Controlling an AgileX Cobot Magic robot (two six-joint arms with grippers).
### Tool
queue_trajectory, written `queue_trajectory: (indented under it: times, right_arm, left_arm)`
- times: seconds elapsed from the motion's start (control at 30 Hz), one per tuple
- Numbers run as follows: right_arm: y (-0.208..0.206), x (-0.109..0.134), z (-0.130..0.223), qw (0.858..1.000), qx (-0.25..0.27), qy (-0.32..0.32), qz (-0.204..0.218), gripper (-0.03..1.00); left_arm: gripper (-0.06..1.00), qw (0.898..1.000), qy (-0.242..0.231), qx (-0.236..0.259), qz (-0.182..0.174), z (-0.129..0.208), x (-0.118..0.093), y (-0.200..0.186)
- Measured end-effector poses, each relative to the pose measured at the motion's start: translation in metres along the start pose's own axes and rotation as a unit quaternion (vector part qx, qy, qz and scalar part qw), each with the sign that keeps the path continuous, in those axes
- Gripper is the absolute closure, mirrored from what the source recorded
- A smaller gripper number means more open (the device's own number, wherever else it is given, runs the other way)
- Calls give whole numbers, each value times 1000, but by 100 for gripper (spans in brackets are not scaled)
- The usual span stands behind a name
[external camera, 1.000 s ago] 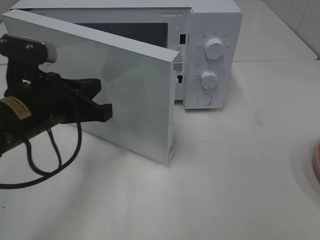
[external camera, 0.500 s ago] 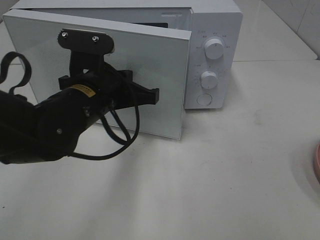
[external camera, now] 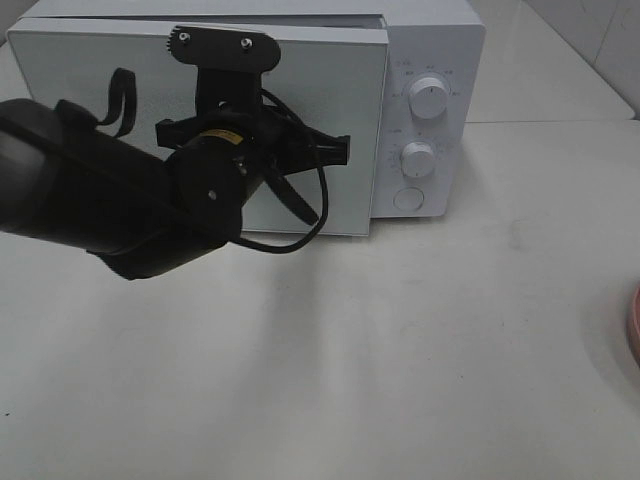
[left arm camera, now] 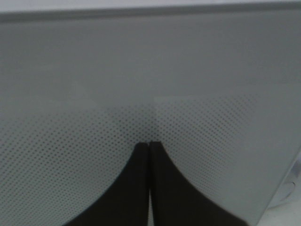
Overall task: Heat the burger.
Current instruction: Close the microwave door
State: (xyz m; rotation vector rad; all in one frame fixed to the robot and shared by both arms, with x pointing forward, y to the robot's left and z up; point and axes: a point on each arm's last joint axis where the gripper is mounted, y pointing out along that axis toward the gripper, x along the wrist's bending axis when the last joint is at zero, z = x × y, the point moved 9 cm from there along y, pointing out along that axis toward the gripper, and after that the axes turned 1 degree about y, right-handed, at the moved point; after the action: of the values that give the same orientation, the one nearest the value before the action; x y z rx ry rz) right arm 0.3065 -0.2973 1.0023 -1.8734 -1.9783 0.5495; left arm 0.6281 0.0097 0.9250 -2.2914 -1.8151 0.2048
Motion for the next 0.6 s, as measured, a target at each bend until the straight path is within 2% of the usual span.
queue_trajectory:
  times: [0.1,0.13,0.3,0.6]
  right_arm:
    - [0,0,0,1000,0,0,0,20]
    - [0,0,0,1000,0,0,0,20]
    - [0,0,0,1000,0,0,0,20]
    - [0,0,0,1000,0,0,0,20]
  left_arm:
    - [94,1000,7,2,-8,0,-4,8]
    - [94,1000,14,4,-4,1,-12,11]
    - [94,1000,26,5,1,-1,-22,21]
    - [94,999,13,34,13,3,-18,34]
